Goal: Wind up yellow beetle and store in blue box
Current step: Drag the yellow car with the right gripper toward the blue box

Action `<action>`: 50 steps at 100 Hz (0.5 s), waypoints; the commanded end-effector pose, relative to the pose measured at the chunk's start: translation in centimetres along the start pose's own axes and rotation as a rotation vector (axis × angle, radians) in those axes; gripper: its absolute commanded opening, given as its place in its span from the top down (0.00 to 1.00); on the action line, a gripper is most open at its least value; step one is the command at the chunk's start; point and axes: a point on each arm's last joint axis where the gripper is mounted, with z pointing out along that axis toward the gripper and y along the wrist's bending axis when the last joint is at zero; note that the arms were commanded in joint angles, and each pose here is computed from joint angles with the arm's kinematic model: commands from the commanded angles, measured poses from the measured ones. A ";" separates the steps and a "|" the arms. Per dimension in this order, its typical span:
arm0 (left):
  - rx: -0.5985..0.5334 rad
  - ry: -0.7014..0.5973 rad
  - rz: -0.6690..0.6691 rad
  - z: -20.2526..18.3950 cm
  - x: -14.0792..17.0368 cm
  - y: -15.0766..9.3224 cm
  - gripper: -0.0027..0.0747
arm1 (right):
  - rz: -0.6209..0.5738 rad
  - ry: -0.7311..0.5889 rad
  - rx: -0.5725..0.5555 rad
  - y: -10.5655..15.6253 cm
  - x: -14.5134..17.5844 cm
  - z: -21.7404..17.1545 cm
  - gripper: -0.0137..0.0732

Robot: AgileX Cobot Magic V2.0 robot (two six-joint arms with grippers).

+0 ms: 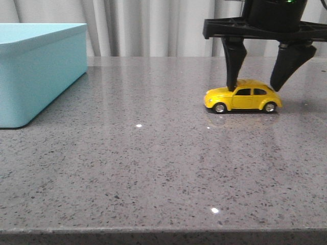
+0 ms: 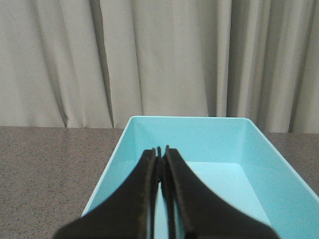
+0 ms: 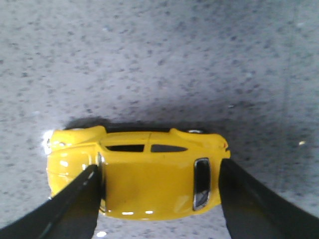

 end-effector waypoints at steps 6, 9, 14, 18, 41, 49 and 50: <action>0.002 -0.102 -0.011 0.1 -1.8 -0.1 0.99 | -0.014 -0.041 0.120 -2.0 -0.6 -1.9 0.27; 0.002 -0.102 -0.011 0.1 -1.8 -0.1 0.99 | -0.007 -0.035 0.142 -2.5 -0.7 -1.9 0.27; 0.002 -0.102 -0.011 0.1 -1.8 -0.1 0.99 | 0.003 -0.023 0.175 -3.4 -0.8 -1.9 0.27; 0.002 -0.102 -0.011 0.1 -1.8 -0.1 0.99 | 0.013 -0.013 0.202 -4.1 -0.9 -1.9 0.27; 0.002 -0.102 -0.011 0.1 -1.8 -0.1 0.99 | 0.080 0.006 0.333 -8.3 -1.5 -2.6 0.27; 0.002 -0.102 -0.011 0.1 -1.8 -0.1 0.99 | 0.094 -0.017 0.329 -8.7 -1.4 -3.6 0.27; 0.002 -0.102 -0.011 0.1 -1.8 -0.1 0.99 | 0.095 -0.023 0.327 -8.7 -1.4 -3.8 0.27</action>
